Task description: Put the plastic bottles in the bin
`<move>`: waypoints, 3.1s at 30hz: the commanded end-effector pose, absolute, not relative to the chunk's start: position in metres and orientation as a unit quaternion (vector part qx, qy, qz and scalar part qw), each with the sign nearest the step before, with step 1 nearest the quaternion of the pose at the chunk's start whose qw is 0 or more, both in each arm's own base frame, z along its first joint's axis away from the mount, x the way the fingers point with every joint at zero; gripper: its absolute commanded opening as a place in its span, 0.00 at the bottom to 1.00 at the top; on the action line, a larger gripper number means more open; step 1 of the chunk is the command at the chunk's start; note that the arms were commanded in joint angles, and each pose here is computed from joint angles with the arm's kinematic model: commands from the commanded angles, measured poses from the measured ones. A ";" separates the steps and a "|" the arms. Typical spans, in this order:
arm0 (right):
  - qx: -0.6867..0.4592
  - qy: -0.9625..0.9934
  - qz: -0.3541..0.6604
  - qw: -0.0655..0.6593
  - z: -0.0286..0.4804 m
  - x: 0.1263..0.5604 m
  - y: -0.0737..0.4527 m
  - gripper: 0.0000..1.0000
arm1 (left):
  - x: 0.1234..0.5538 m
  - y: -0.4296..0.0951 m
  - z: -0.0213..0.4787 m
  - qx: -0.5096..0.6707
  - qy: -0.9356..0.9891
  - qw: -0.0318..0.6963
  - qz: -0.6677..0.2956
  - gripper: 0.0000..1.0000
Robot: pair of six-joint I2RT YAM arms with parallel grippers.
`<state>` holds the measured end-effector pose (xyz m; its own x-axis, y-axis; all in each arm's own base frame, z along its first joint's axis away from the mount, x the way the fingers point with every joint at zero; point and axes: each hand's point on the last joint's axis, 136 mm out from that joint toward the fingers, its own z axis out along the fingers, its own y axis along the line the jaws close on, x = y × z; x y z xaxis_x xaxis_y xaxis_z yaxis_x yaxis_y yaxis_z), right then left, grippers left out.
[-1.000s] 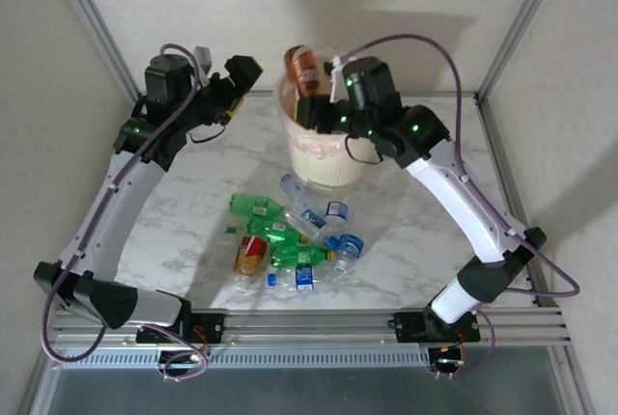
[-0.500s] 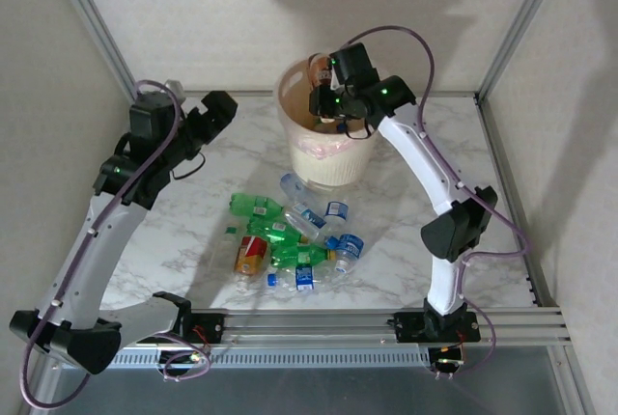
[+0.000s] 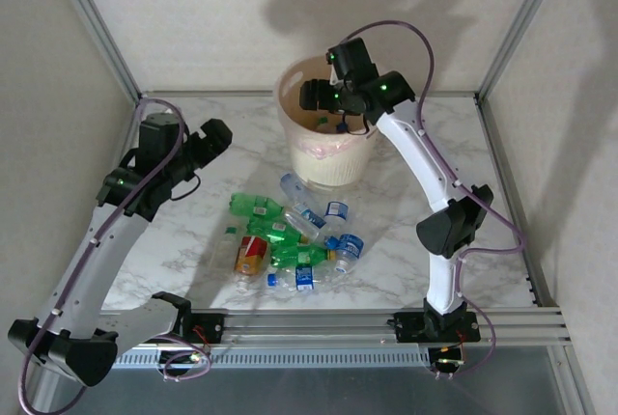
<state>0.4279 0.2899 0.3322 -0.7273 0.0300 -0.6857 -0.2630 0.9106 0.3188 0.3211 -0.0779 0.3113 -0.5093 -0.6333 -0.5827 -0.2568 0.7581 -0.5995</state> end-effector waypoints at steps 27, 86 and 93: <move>-0.068 0.841 0.308 0.440 0.402 0.350 0.282 0.84 | 0.187 -0.085 0.092 -0.215 0.959 0.173 -0.057 0.88; -0.076 0.835 0.337 0.428 0.399 0.319 0.277 0.85 | 0.246 -0.059 0.108 -0.302 0.926 0.225 -0.020 0.52; -0.172 0.806 0.413 0.388 0.409 0.286 0.322 0.86 | 0.294 -0.089 0.233 -0.310 0.883 0.310 -0.169 0.52</move>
<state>0.3027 0.3001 0.3932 -0.6569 0.0975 -0.7476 -0.4819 0.7084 0.5157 0.2892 -0.0830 0.1919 -0.6334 -0.6293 -0.4503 -0.4854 0.7764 -0.4020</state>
